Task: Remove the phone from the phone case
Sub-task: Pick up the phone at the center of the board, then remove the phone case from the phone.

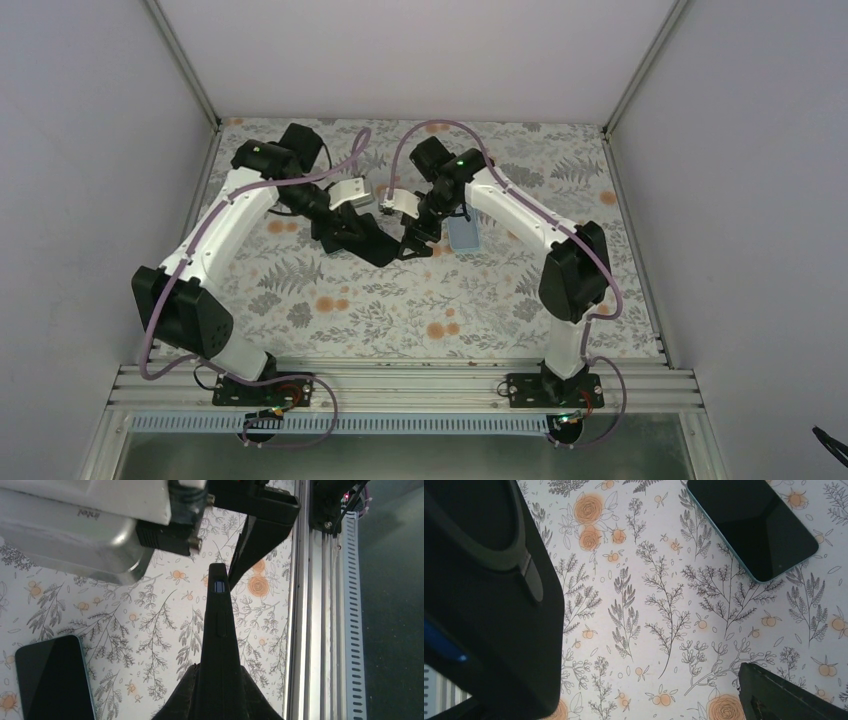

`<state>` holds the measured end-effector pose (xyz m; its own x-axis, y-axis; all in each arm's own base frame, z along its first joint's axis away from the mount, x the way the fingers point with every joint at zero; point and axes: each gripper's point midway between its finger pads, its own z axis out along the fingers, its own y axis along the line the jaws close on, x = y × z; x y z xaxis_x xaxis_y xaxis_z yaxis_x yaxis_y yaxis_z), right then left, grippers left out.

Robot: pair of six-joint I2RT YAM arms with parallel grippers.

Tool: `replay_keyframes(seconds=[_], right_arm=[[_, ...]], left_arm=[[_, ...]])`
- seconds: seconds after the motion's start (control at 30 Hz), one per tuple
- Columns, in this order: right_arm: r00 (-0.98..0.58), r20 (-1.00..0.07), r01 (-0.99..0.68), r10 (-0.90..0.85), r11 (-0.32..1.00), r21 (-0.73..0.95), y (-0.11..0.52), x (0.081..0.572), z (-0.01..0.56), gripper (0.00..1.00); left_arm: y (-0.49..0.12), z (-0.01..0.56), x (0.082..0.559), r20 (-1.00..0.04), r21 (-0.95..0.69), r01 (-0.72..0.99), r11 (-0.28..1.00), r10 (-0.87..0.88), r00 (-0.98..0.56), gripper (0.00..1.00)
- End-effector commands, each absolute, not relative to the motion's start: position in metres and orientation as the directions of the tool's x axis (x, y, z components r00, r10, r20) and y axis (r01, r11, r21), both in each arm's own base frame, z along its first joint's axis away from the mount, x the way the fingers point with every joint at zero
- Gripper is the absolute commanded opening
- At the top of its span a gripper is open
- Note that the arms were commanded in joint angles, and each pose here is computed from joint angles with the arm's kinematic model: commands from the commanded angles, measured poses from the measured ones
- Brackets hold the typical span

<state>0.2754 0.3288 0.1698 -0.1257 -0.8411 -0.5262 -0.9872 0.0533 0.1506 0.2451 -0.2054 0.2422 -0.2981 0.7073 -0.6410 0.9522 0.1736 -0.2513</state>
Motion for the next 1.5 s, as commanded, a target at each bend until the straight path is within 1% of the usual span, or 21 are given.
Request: replay_keyframes(seconds=[0.0, 0.13, 0.4, 0.63, 0.93, 1.23, 1.47], right_arm=[[-0.125, -0.557, -0.983, -0.821, 0.028, 0.179, 0.323, 0.282, 0.174, 0.96], [-0.131, -0.565, -0.983, -0.815, 0.031, 0.183, 0.318, 0.291, 0.174, 0.95], [-0.131, -0.56, -0.984, -0.818, 0.038, 0.174, 0.314, 0.313, 0.17, 0.93], [-0.15, -0.557, -0.985, -0.817, 0.074, 0.158, 0.306, 0.335, 0.166, 0.92], [-0.137, -0.555, -0.99, -0.821, 0.092, 0.109, 0.302, 0.351, 0.168, 0.91], [-0.156, -0.533, -0.987, -0.832, 0.151, 0.053, 0.29, 0.381, 0.163, 0.91], [-0.186, -0.526, -0.979, -0.83, 0.2, 0.03, 0.271, 0.411, 0.165, 0.91]], left_arm=[[-0.213, 0.268, 0.238, -0.694, -0.192, 0.971, 0.139, 0.681, -0.235, 0.02], [-0.22, 0.276, 0.228, -0.706, -0.179, 0.977, 0.113, 0.677, -0.207, 0.02], [-0.24, 0.273, 0.196, -0.699, -0.223, 0.974, 0.029, 0.692, -0.18, 0.02], [-0.253, 0.292, 0.179, -0.74, -0.223, 0.974, -0.031, 0.656, -0.149, 0.02], [-0.267, 0.304, 0.162, -0.778, -0.258, 0.959, -0.115, 0.613, -0.136, 0.02], [-0.277, 0.318, 0.142, -0.799, -0.274, 0.946, -0.175, 0.589, -0.123, 0.02], [-0.275, 0.317, 0.135, -0.789, -0.263, 0.949, -0.172, 0.604, -0.109, 0.02]])
